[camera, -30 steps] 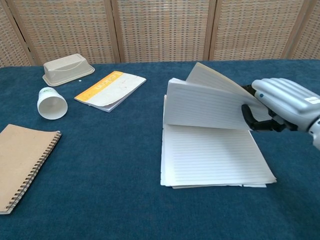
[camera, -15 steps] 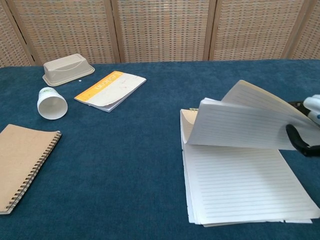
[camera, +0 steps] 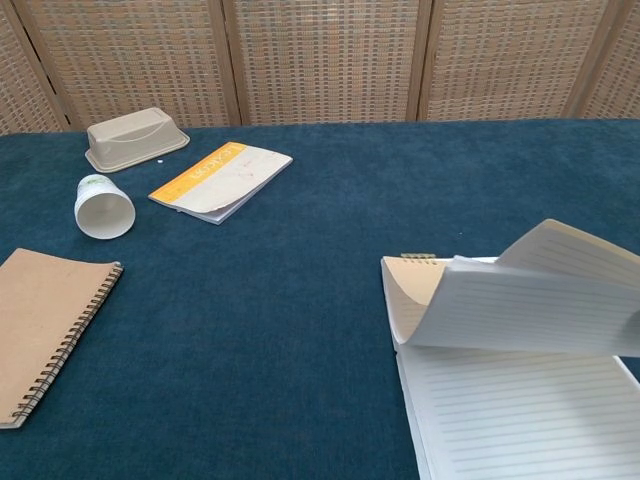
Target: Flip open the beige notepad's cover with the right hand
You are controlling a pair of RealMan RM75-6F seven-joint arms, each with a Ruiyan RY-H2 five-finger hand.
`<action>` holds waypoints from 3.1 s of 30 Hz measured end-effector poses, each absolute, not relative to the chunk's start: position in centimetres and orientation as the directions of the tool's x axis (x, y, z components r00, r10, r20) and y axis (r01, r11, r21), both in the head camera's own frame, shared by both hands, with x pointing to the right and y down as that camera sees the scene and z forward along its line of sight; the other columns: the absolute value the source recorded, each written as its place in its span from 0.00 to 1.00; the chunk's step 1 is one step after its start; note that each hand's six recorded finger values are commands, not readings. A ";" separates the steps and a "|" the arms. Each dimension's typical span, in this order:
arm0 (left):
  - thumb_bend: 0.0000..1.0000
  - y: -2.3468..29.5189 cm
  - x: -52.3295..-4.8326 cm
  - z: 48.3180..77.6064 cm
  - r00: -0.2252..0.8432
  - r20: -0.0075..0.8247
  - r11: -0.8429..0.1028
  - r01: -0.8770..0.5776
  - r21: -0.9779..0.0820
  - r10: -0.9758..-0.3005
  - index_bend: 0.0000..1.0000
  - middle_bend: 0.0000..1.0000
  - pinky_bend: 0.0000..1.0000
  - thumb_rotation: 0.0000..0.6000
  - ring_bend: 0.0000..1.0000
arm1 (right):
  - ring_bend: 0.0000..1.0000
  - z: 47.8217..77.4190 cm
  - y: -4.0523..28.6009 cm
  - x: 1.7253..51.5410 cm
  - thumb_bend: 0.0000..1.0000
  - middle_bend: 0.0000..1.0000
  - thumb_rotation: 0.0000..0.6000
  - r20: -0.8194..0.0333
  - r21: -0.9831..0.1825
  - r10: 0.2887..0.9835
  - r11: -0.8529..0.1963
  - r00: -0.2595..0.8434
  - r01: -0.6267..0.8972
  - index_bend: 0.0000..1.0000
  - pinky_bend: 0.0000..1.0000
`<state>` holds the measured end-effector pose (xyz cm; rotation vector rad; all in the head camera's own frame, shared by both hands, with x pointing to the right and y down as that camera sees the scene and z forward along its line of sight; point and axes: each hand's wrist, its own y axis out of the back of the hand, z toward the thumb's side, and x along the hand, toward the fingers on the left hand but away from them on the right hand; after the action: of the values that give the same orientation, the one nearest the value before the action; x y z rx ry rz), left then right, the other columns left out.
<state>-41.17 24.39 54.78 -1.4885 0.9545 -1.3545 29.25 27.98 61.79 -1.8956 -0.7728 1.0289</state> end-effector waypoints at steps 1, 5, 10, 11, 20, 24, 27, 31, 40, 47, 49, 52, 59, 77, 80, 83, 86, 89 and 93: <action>0.15 24.4 -41.2 54.8 0.109 0.315 -0.314 0.020 -0.949 -0.943 0.00 0.00 0.04 1.00 0.00 | 0.50 61.7 28.2 29.4 0.93 0.47 1.00 -0.365 -0.873 0.800 -0.471 0.476 0.123 0.59 0.66; 0.15 24.4 -41.1 54.8 0.112 0.314 -0.314 0.024 -0.949 -0.943 0.00 0.00 0.04 1.00 0.00 | 0.50 61.3 28.9 29.8 0.93 0.47 1.00 -0.370 -0.871 0.798 -0.476 0.475 0.121 0.59 0.66; 0.15 24.4 -41.1 54.7 0.113 0.311 -0.310 0.023 -0.950 -0.944 0.00 0.00 0.04 1.00 0.00 | 0.50 61.2 28.9 29.9 0.93 0.47 1.00 -0.360 -0.876 0.801 -0.467 0.478 0.124 0.59 0.66; 0.15 24.4 -41.1 54.7 0.113 0.311 -0.310 0.023 -0.950 -0.944 0.00 0.00 0.04 1.00 0.00 | 0.50 61.1 28.6 29.8 0.93 0.47 1.00 -0.353 -0.878 0.805 -0.461 0.477 0.127 0.59 0.66; 0.15 24.2 -41.3 54.8 0.103 0.310 -0.310 0.021 -0.951 -0.945 0.00 0.00 0.04 1.00 0.00 | 0.50 60.9 24.4 28.6 0.93 0.47 1.00 -0.277 -0.924 0.836 -0.368 0.474 0.108 0.59 0.66; 0.15 24.2 -41.4 55.3 0.102 0.324 -0.323 0.029 -0.946 -0.940 0.00 0.00 0.04 1.00 0.00 | 0.50 61.2 21.0 27.7 0.93 0.47 1.00 -0.255 -0.942 0.852 -0.326 0.456 0.082 0.59 0.66; 0.15 24.2 -41.4 55.5 0.101 0.331 -0.329 0.032 -0.944 -0.938 0.00 0.00 0.04 1.00 0.00 | 0.50 61.4 18.5 27.2 0.93 0.47 1.00 -0.250 -0.950 0.864 -0.306 0.438 0.060 0.59 0.66; 0.15 24.1 -41.5 55.9 0.095 0.341 -0.339 0.036 -0.940 -0.935 0.00 0.00 0.04 1.00 0.00 | 0.50 61.7 15.9 26.4 0.93 0.47 1.00 -0.249 -0.954 0.873 -0.295 0.420 0.048 0.59 0.66; 0.15 23.9 -41.8 56.6 0.082 0.357 -0.355 0.041 -0.934 -0.930 0.00 0.00 0.04 1.00 0.00 | 0.50 63.4 10.0 24.6 0.93 0.47 1.00 -0.270 -0.959 0.883 -0.281 0.384 -0.028 0.59 0.66; 0.15 23.7 -41.6 56.7 0.086 0.354 -0.351 0.048 -0.935 -0.931 0.00 0.00 0.04 1.00 0.00 | 0.50 64.6 5.8 23.2 0.92 0.47 1.00 -0.278 -0.960 0.895 -0.259 0.349 -0.103 0.59 0.66; 0.15 23.7 -41.6 56.7 0.088 0.351 -0.348 0.049 -0.936 -0.932 0.00 0.00 0.04 1.00 0.00 | 0.50 64.8 5.0 23.0 0.92 0.47 1.00 -0.277 -0.961 0.899 -0.255 0.340 -0.109 0.59 0.66; 0.15 23.5 -41.5 56.7 0.089 0.346 -0.342 0.049 -0.938 -0.934 0.00 0.00 0.04 1.00 0.00 | 0.50 65.0 3.5 22.6 0.92 0.47 1.00 -0.274 -0.961 0.907 -0.250 0.321 -0.114 0.59 0.66; 0.15 23.3 -41.4 56.8 0.091 0.341 -0.337 0.055 -0.940 -0.936 0.00 0.00 0.04 1.00 0.00 | 0.50 65.7 0.3 22.2 0.91 0.47 1.00 -0.271 -0.961 0.923 -0.243 0.272 -0.132 0.59 0.66; 0.15 23.1 -41.8 57.6 0.071 0.365 -0.361 0.059 -0.931 -0.928 0.00 0.00 0.04 1.00 0.00 | 0.01 70.2 -1.1 22.2 0.25 0.01 1.00 -0.415 -0.909 0.892 -0.402 0.178 -0.107 0.14 0.20; 0.15 23.1 -41.7 57.6 0.073 0.364 -0.360 0.058 -0.931 -0.929 0.00 0.00 0.04 1.00 0.00 | 0.00 70.2 -1.1 22.3 0.25 0.00 1.00 -0.414 -0.910 0.894 -0.401 0.170 -0.103 0.11 0.19; 0.15 23.1 -41.7 57.4 0.075 0.360 -0.356 0.056 -0.933 -0.930 0.00 0.00 0.04 1.00 0.00 | 0.00 70.1 -1.2 22.4 0.25 0.00 1.00 -0.409 -0.913 0.899 -0.399 0.160 -0.090 0.10 0.19; 0.15 23.1 -41.7 57.3 0.074 0.357 -0.353 0.052 -0.934 -0.931 0.00 0.00 0.04 1.00 0.00 | 0.00 69.7 -1.2 22.5 0.25 0.00 1.00 -0.400 -0.917 0.903 -0.392 0.156 -0.079 0.09 0.19; 0.15 23.1 -41.8 57.2 0.072 0.356 -0.353 0.050 -0.934 -0.932 0.00 0.00 0.04 1.00 0.00 | 0.00 69.2 -1.2 22.6 0.25 0.00 1.00 -0.391 -0.920 0.907 -0.386 0.155 -0.064 0.09 0.17; 0.15 23.1 -41.8 57.1 0.072 0.355 -0.353 0.045 -0.935 -0.932 0.00 0.00 0.04 1.00 0.00 | 0.00 68.4 -0.6 23.0 0.25 0.00 1.00 -0.380 -0.924 0.911 -0.380 0.159 -0.033 0.09 0.13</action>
<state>-41.82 23.09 57.13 -1.4814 0.9329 -1.4213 23.04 -0.62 68.38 -1.5607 -0.8735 1.3600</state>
